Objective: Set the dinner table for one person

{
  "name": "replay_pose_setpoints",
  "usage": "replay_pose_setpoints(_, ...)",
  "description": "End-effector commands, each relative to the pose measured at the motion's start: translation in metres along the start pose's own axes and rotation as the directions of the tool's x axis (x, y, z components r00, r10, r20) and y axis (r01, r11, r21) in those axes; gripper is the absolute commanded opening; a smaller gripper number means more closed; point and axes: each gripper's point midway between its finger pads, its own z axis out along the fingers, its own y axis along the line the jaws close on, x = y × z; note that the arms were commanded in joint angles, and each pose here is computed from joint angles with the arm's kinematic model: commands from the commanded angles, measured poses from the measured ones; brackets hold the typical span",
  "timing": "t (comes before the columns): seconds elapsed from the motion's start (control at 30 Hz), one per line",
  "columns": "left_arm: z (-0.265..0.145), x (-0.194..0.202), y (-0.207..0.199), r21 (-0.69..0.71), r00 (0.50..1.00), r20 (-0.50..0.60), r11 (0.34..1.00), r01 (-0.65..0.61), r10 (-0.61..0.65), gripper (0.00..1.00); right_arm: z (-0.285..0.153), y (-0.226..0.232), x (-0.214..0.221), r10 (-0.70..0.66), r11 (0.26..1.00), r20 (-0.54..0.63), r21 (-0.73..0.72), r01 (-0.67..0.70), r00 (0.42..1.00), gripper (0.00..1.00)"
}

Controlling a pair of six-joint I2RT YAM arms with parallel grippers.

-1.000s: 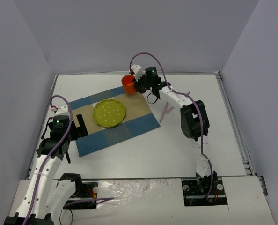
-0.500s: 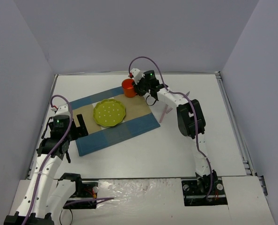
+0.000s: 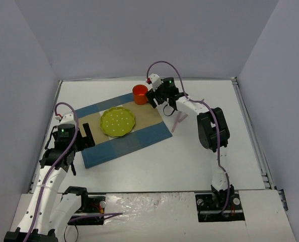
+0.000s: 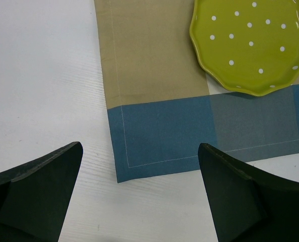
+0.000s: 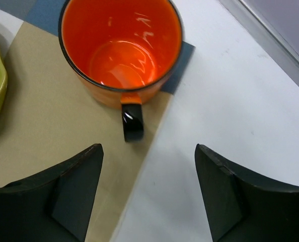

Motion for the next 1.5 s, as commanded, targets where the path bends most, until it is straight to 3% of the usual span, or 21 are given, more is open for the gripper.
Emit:
replay_pose_setpoints(0.0, -0.001, -0.018, -0.006, 0.018, 0.998, 0.065, 1.0, -0.001, 0.0, 0.97, -0.096, -0.066, -0.1, 0.097, 0.957, 0.246, 0.242, -0.158, 0.964, 0.73)
replay_pose_setpoints(0.1, -0.001, -0.019, -0.005, 0.014, 0.998, 0.067, 1.0, 0.0, -0.001, 0.97, -0.127, -0.087, -0.081, 0.245, 0.868, 0.249, 0.374, -0.326, 0.937, 0.74)
replay_pose_setpoints(0.17, -0.001, -0.018, -0.004, 0.007, 0.998, 0.063, 1.0, 0.001, -0.001, 0.97, -0.148, -0.103, -0.031, 0.433, 0.701, 0.209, 0.533, -0.473, 0.877, 0.74)
replay_pose_setpoints(0.23, -0.001, -0.018, -0.004, 0.006, 0.998, 0.061, 1.0, 0.001, -0.001, 0.97, -0.158, -0.104, -0.009, 0.511, 0.616, 0.213, 0.585, -0.528, 0.833, 0.74)
replay_pose_setpoints(0.27, -0.001, -0.018, -0.004, 0.008, 0.998, 0.061, 1.0, 0.002, -0.002, 0.97, -0.163, -0.103, 0.017, 0.573, 0.535, 0.216, 0.633, -0.56, 0.791, 0.73)
replay_pose_setpoints(0.47, -0.004, -0.018, -0.006, 0.016, 0.998, 0.066, 1.0, 0.002, -0.003, 0.97, -0.168, -0.096, 0.091, 0.699, 0.319, 0.211, 0.763, -0.562, 0.683, 0.7)
replay_pose_setpoints(0.73, -0.008, -0.017, -0.009, 0.028, 0.997, 0.073, 1.0, -0.006, 0.003, 0.97, -0.145, -0.099, 0.136, 0.781, 0.218, 0.219, 0.783, -0.583, 0.585, 0.63)
replay_pose_setpoints(1.1, -0.011, -0.017, -0.013, 0.042, 0.997, 0.079, 0.999, -0.016, 0.012, 0.97, -0.132, -0.105, 0.184, 0.823, 0.127, 0.229, 0.819, -0.56, 0.521, 0.5)
replay_pose_setpoints(1.2, -0.011, -0.018, -0.013, 0.042, 0.997, 0.08, 0.999, -0.016, 0.012, 0.97, -0.138, -0.108, 0.193, 0.832, 0.102, 0.238, 0.823, -0.559, 0.501, 0.42)
replay_pose_setpoints(1.3, -0.011, -0.018, -0.013, 0.041, 0.997, 0.081, 0.999, -0.016, 0.013, 0.97, -0.15, -0.11, 0.2, 0.836, 0.098, 0.23, 0.832, -0.546, 0.499, 0.22)
replay_pose_setpoints(1.47, -0.01, -0.018, -0.013, 0.041, 0.996, 0.083, 0.999, -0.016, 0.013, 0.97, -0.181, -0.12, 0.194, 0.794, 0.138, 0.19, 0.868, -0.476, 0.577, 0.0)
